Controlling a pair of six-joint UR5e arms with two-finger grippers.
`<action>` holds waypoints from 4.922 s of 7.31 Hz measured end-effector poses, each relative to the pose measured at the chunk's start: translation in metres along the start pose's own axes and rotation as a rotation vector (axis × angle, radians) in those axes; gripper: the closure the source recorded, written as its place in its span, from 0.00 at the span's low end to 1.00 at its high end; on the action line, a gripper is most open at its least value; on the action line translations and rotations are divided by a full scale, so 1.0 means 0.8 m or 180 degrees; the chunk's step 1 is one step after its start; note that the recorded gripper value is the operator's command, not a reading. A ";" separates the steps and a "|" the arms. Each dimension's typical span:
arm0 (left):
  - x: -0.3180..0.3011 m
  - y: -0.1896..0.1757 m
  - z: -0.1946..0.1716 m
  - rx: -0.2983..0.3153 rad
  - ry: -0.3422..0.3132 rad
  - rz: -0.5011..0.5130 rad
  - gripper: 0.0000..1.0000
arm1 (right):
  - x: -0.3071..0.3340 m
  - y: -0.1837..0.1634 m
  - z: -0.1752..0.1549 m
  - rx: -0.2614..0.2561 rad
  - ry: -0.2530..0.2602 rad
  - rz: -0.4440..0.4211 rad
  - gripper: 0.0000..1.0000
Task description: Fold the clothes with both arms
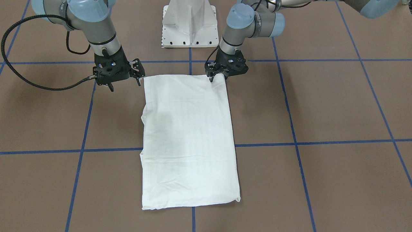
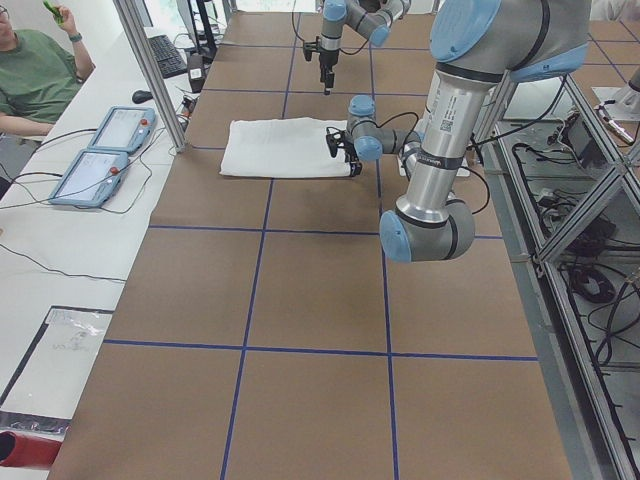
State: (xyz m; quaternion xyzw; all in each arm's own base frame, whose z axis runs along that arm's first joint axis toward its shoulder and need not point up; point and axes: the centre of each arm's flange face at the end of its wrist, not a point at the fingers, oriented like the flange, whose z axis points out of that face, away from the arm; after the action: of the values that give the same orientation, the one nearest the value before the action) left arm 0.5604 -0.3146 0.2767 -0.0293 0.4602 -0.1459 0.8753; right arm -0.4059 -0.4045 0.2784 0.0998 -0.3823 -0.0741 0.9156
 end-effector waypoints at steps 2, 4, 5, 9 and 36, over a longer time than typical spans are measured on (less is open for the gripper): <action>0.000 -0.001 -0.001 0.0003 -0.0002 -0.0003 0.75 | 0.000 0.000 0.000 0.0002 0.0001 0.0000 0.00; 0.001 -0.001 -0.003 0.0003 0.0009 0.0006 1.00 | 0.000 0.000 0.000 0.0000 0.0001 0.0000 0.00; 0.002 0.000 -0.008 0.0002 0.0032 0.0020 1.00 | 0.000 0.000 0.000 0.0000 0.0000 0.0005 0.00; 0.016 0.007 -0.046 -0.0030 0.0217 0.0062 1.00 | -0.057 0.040 0.021 -0.0083 -0.0052 0.0780 0.00; 0.023 0.012 -0.054 -0.0070 0.0270 0.0078 1.00 | -0.145 0.122 0.151 -0.0244 0.0121 0.2365 0.00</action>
State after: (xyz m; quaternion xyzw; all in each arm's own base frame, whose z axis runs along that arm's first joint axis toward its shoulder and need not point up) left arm 0.5373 -0.3070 0.2350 -0.0270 0.4987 -0.1312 0.8563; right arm -0.5672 -0.3004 0.3057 -0.0787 -0.3724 0.2508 0.8901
